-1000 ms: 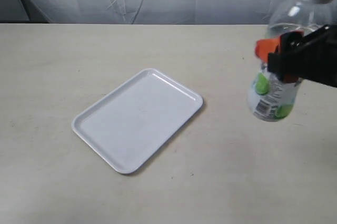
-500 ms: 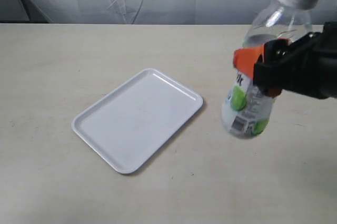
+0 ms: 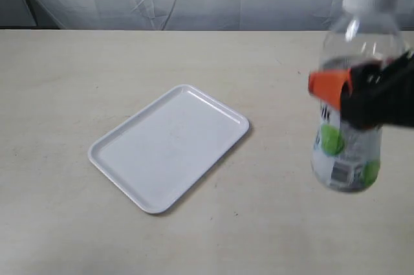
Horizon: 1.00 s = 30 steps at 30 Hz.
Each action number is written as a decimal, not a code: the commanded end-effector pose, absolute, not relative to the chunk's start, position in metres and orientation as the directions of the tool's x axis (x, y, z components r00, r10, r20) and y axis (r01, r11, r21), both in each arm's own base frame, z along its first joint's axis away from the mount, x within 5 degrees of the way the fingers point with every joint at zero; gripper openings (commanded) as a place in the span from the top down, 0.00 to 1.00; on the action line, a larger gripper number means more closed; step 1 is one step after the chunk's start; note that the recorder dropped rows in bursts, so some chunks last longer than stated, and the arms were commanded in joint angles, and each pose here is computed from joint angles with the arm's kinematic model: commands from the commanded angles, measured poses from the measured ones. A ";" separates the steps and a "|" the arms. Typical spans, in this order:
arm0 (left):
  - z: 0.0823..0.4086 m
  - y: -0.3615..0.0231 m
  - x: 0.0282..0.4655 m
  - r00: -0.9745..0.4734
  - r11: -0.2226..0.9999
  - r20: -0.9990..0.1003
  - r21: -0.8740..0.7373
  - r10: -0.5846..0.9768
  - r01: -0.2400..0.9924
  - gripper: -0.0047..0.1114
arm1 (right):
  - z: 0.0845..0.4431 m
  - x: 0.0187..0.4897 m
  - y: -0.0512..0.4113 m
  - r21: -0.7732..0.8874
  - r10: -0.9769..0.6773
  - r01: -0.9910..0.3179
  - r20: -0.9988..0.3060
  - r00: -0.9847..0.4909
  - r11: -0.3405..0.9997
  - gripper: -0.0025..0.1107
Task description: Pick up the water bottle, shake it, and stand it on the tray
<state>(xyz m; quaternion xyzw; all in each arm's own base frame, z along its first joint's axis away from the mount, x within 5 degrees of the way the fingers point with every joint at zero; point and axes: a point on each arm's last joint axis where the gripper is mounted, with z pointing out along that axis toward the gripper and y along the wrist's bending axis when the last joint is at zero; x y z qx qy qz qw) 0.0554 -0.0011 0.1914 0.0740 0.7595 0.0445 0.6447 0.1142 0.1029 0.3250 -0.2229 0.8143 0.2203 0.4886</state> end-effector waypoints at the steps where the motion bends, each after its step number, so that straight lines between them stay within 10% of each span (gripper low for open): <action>1: 0.192 -0.001 0.055 -0.144 0.986 -0.976 0.159 0.165 0.053 0.96 | 0.338 0.116 0.099 0.050 -0.175 -0.588 -0.931 -0.320 0.808 0.98; 4: 0.192 -0.001 0.055 -0.144 0.986 -0.976 0.159 0.165 0.053 0.96 | 0.314 0.121 0.102 0.029 -0.248 -0.557 -0.875 -0.416 0.830 0.98; 12: 0.192 -0.001 0.055 -0.144 0.986 -0.976 0.159 0.165 0.053 0.96 | 0.394 0.099 0.075 0.044 -0.075 -0.555 -0.979 -0.190 0.831 0.98; 20: 0.192 -0.001 0.055 -0.144 0.986 -0.976 0.159 0.165 0.053 0.96 | 0.317 0.120 0.091 -0.019 -0.259 -0.510 -0.877 -0.404 0.860 0.98; 26: 0.192 -0.001 0.055 -0.144 0.986 -0.976 0.159 0.165 0.053 0.96 | 0.399 0.101 0.078 0.104 -0.015 -0.542 -0.978 -0.210 0.834 0.98; 30: 0.192 -0.001 0.055 -0.144 0.986 -0.976 0.159 0.165 0.053 0.96 | 0.336 0.122 0.087 0.013 -0.188 -0.459 -0.902 -0.389 0.889 0.98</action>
